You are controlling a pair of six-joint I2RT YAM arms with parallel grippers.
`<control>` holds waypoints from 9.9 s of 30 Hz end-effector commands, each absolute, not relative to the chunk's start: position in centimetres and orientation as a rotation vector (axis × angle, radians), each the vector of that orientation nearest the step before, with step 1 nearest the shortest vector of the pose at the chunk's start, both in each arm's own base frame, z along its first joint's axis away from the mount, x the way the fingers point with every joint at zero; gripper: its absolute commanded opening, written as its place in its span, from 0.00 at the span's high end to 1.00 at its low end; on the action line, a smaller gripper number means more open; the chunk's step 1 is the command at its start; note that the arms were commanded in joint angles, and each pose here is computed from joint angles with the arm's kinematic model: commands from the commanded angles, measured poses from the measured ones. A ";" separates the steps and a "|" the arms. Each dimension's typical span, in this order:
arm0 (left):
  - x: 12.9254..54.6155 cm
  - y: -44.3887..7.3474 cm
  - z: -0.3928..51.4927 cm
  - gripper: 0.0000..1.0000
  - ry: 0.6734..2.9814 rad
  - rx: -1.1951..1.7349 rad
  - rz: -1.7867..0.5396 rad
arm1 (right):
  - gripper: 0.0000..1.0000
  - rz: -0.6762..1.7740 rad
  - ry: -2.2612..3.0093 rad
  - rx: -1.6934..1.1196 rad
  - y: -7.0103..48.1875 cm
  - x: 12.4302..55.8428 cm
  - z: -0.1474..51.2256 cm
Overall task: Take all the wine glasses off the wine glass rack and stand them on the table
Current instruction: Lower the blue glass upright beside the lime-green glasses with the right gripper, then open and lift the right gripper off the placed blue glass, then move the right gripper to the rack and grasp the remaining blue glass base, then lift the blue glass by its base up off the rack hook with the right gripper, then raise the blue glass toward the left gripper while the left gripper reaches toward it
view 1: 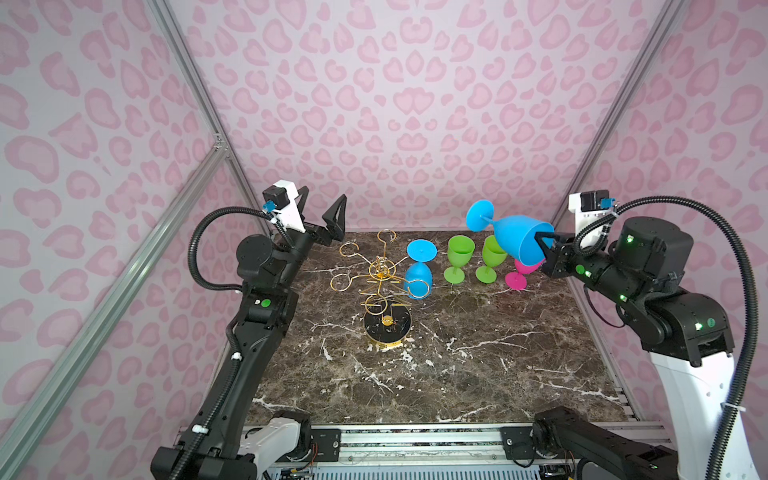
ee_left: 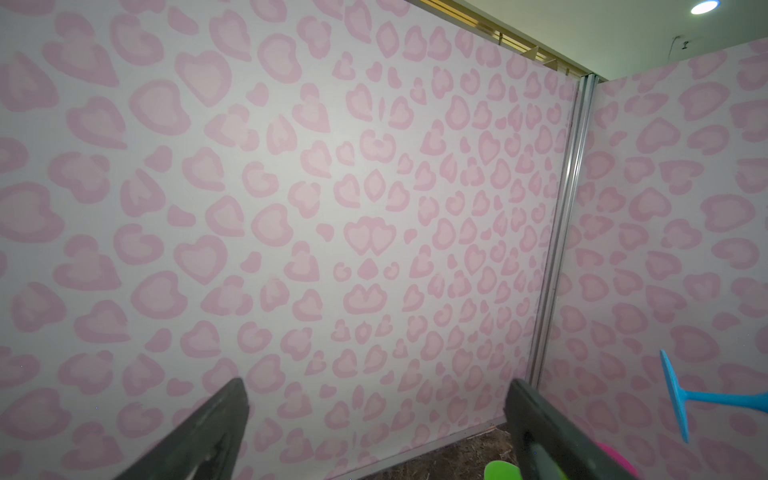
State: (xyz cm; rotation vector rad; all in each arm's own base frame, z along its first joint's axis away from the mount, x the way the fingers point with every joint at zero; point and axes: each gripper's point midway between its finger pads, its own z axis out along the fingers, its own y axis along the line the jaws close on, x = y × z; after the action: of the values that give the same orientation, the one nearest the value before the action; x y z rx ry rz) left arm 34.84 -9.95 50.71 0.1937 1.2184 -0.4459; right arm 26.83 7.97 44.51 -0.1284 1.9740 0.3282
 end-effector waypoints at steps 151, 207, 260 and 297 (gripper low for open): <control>23.8 -6.2 48.9 0.02 1.220 0.100 -0.379 | 0.89 1.315 2.142 -0.091 27.3 38.0 32.4; 22.7 -6.0 49.3 0.02 1.201 0.097 -0.390 | 1.00 1.629 1.999 0.014 29.3 37.1 35.4; 25.8 -15.9 50.5 0.17 1.473 0.321 -1.130 | 1.00 1.206 1.792 -0.108 20.1 32.0 43.5; 27.4 -27.0 50.4 0.53 1.583 0.851 -1.683 | 1.00 1.239 1.528 -0.611 29.9 28.8 51.5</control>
State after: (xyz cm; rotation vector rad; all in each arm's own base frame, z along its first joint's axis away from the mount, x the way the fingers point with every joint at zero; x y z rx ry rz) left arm 27.86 -26.84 49.59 0.7989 1.6337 -1.6921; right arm 28.63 29.80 50.49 -0.6129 1.5772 1.2411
